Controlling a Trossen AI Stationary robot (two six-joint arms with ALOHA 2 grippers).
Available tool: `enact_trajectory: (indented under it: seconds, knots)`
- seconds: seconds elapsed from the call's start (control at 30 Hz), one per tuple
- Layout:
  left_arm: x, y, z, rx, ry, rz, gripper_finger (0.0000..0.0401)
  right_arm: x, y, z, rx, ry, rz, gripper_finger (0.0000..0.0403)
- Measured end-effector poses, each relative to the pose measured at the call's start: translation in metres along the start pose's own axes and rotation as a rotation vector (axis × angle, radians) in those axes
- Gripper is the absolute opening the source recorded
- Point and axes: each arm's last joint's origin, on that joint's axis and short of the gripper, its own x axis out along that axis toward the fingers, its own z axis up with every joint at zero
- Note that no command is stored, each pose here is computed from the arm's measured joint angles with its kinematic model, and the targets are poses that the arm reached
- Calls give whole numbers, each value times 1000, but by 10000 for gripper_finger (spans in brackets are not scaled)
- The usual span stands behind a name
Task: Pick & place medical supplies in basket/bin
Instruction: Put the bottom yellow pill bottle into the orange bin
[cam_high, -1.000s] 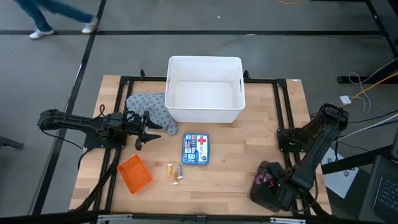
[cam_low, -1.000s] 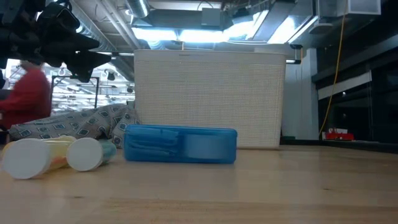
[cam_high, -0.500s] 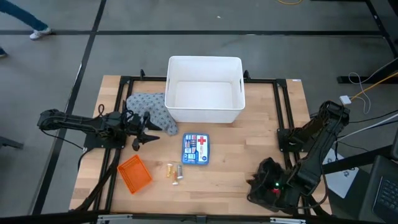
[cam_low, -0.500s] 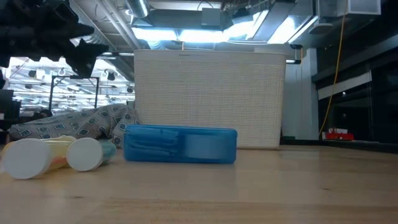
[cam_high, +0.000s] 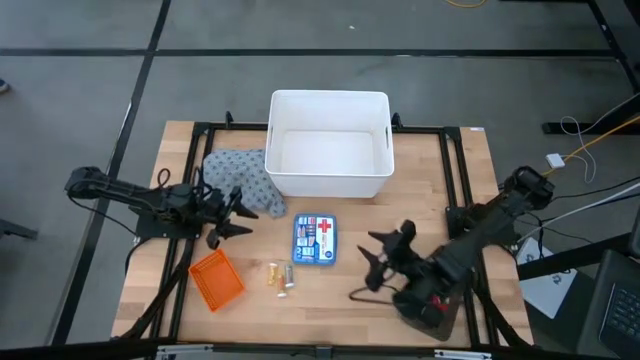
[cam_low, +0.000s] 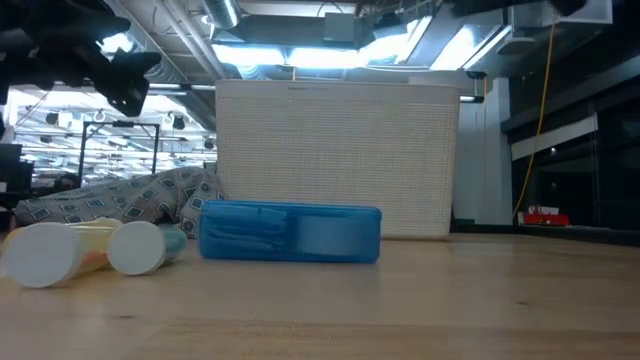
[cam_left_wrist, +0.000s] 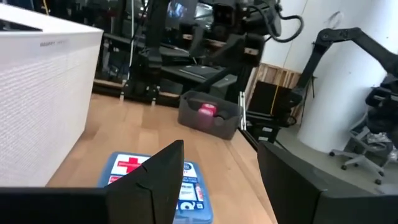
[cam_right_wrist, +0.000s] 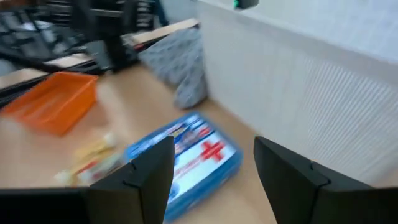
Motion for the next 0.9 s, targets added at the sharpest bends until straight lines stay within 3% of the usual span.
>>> enact_trajectory:
  seconds: [0.17,0.33,0.63,0.9]
  knots:
    - [1,-11,11,35,-13,-15,199,29,1,9,-40,-39,-66,219]
    - [1,-26,28,89,26,-6,183,46,10,19,-69,-85,-56,219]
    - [-4,-50,38,143,33,-71,168,49,26,42,-131,-201,12,219]
    - [1,-66,36,163,19,-70,188,51,27,42,-173,-164,84,219]
